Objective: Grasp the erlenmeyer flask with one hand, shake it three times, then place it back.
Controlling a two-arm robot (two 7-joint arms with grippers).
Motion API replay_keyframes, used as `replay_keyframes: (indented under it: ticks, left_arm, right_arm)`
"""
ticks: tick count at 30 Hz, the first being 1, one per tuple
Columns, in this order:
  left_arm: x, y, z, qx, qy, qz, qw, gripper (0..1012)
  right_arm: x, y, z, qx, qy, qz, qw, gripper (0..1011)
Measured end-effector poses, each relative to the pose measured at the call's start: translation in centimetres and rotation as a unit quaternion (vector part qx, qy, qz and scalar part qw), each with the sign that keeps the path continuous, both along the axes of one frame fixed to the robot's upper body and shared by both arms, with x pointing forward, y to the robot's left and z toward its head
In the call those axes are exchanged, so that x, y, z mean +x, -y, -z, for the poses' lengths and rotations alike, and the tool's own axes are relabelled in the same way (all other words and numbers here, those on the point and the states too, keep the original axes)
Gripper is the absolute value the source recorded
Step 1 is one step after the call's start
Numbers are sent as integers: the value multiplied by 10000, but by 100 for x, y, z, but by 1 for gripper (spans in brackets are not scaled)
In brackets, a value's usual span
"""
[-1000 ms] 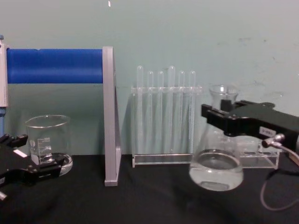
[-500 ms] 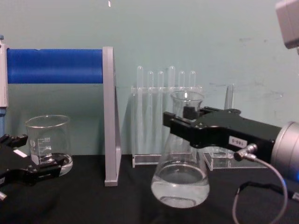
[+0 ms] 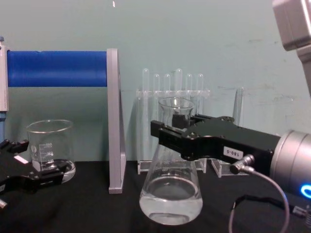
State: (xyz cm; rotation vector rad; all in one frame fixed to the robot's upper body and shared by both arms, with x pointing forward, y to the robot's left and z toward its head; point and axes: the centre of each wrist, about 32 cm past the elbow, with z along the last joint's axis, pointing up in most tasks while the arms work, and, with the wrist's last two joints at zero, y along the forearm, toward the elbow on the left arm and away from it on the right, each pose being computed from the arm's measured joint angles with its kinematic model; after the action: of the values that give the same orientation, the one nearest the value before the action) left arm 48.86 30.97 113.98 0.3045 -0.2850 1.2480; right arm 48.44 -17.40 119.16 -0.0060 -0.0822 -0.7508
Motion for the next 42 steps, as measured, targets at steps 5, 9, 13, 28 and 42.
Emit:
replay_keyframes:
  ticks: [5, 9, 13, 28, 42]
  left_arm:
    - [0, 0, 0, 0, 0, 0, 10000, 1001]
    - [0, 0, 0, 0, 0, 0, 10000, 1001]
    - [0, 0, 0, 0, 0, 0, 10000, 1001]
    - [0, 0, 0, 0, 0, 0, 10000, 1001]
    - [0, 0, 0, 0, 0, 0, 10000, 1001]
  right_arm:
    - [9, -6, 3, -8, -8, 5, 10000, 457]
    - [13, -8, 16, -20, -26, 19, 10000, 457]
    - [14, -8, 24, -23, -40, 31, 10000, 457]
    - [41, 26, 65, -44, -73, 177, 9998, 457]
    - [49, 11, 189, -135, -121, 239, 9995, 457]
